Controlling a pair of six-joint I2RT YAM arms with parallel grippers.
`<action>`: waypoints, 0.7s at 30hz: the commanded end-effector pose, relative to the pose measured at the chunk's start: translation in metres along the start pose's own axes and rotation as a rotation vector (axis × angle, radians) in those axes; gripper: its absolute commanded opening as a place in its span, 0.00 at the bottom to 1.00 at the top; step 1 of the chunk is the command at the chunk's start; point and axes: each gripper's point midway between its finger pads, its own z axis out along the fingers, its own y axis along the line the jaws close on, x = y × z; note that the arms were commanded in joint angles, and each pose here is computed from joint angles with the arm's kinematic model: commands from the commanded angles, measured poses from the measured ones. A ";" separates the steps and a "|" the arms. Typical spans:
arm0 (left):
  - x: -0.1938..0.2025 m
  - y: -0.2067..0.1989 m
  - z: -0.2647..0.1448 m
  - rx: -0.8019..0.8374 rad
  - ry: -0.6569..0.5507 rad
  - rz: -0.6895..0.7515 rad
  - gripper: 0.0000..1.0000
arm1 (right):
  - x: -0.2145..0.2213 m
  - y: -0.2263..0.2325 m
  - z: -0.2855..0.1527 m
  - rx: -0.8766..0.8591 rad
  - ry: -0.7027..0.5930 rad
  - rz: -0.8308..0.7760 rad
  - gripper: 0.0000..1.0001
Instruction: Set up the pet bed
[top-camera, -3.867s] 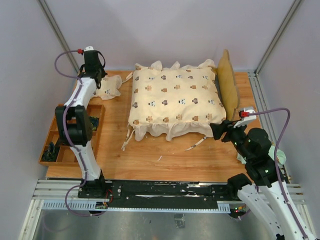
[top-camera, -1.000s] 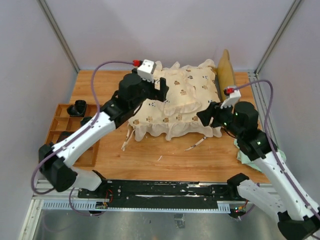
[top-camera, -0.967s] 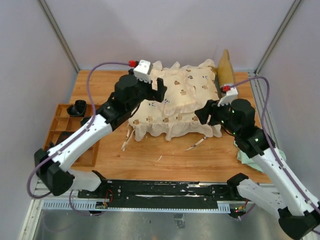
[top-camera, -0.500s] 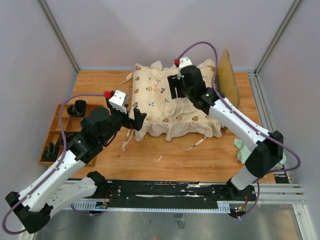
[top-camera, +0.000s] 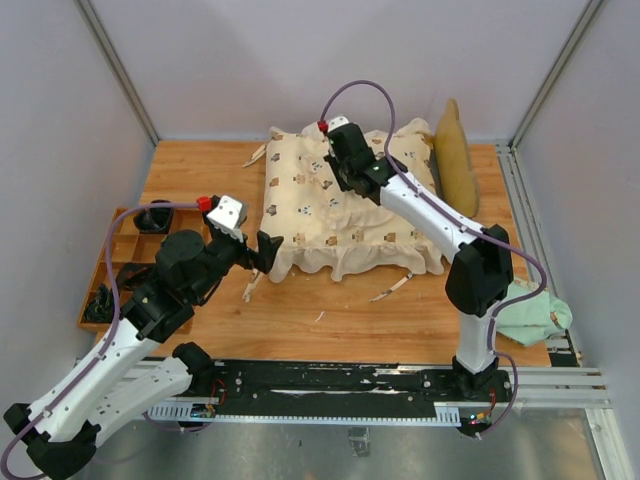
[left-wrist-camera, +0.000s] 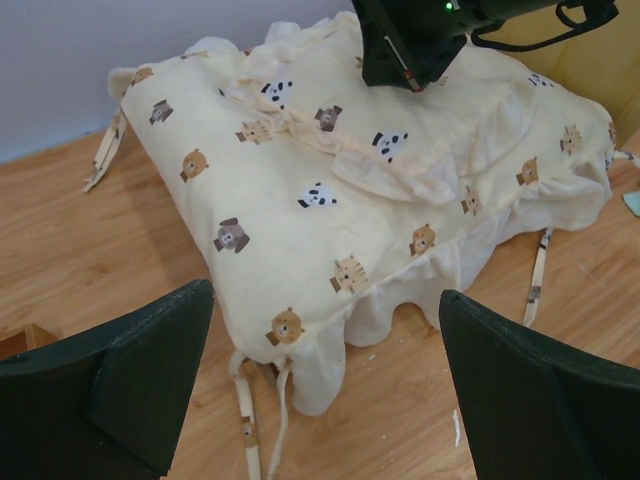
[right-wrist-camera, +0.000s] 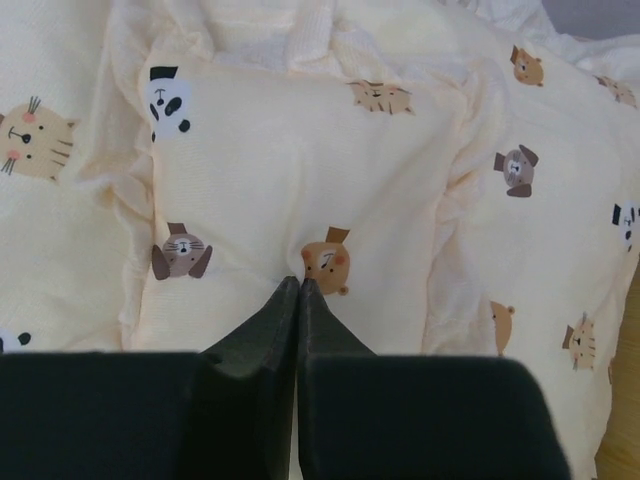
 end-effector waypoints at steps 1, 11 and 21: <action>-0.004 0.009 -0.002 -0.043 -0.018 0.038 0.99 | -0.028 -0.018 -0.036 0.060 -0.076 -0.007 0.00; 0.004 0.010 0.002 -0.053 0.013 0.025 0.99 | -0.040 -0.091 -0.087 0.215 -0.147 -0.003 0.00; 0.010 0.009 0.006 -0.055 0.035 0.020 0.99 | -0.010 -0.132 -0.071 0.147 -0.141 0.173 0.00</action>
